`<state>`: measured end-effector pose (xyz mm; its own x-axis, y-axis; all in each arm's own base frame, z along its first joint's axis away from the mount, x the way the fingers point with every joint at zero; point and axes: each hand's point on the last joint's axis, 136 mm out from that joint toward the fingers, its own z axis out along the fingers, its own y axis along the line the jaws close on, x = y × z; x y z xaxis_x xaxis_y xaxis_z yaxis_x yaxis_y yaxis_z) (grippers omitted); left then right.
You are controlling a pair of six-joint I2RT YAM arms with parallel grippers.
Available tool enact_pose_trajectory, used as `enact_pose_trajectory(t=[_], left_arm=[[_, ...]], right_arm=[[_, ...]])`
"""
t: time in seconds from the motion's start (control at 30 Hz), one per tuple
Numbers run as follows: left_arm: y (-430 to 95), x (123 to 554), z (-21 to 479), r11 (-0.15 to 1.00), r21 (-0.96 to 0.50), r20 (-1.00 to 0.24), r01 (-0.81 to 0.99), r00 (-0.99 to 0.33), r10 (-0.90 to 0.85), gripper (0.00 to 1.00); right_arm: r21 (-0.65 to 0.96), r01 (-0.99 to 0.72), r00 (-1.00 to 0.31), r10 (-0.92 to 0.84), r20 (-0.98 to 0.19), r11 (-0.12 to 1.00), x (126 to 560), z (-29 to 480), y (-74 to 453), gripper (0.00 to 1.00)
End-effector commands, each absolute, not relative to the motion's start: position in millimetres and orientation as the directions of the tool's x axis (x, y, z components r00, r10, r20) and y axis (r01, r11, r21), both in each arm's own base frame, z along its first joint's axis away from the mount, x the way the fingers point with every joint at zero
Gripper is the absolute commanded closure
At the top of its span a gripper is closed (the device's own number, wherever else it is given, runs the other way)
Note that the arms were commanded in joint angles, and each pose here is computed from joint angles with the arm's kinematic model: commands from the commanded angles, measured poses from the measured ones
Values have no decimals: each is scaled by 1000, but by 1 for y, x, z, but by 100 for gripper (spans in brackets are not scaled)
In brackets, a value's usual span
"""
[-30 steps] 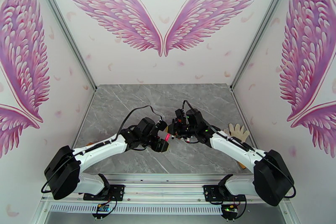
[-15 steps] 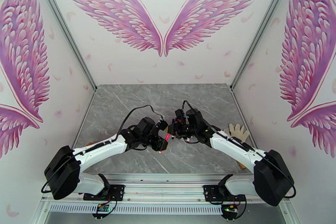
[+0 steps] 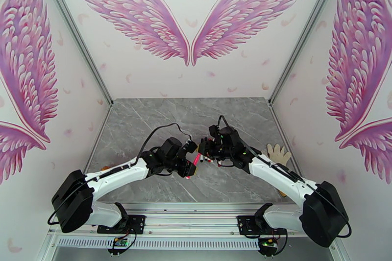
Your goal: Open the pen caps
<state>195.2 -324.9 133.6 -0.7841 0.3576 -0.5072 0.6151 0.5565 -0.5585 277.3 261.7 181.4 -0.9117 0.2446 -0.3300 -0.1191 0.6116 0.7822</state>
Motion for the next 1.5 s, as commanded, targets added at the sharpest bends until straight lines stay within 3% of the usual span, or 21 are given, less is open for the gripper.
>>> enact_pose_trajectory(t=[0.0,0.17,0.43,0.77,1.13,1.47], left_arm=[[-326,179,141,497,-597,-500,630,-777,384,86],[-324,171,145,477,-601,-502,641,-768,398,87],[-308,179,143,546,-578,-512,607,-790,337,87],[-263,193,134,700,-521,-541,488,-823,171,85],[-211,186,119,786,-500,-519,363,-852,63,85],[-205,187,115,798,-490,-516,350,-855,58,85]], right_arm=[[778,-103,-876,314,-366,620,289,195,251,90],[778,-92,-854,352,-382,621,298,199,244,90],[739,-119,-852,313,-419,664,297,202,233,90],[481,-30,-928,154,-339,876,244,122,193,88],[321,-12,-972,65,-227,947,192,60,171,87],[267,-18,-984,30,-175,963,182,32,163,85]])
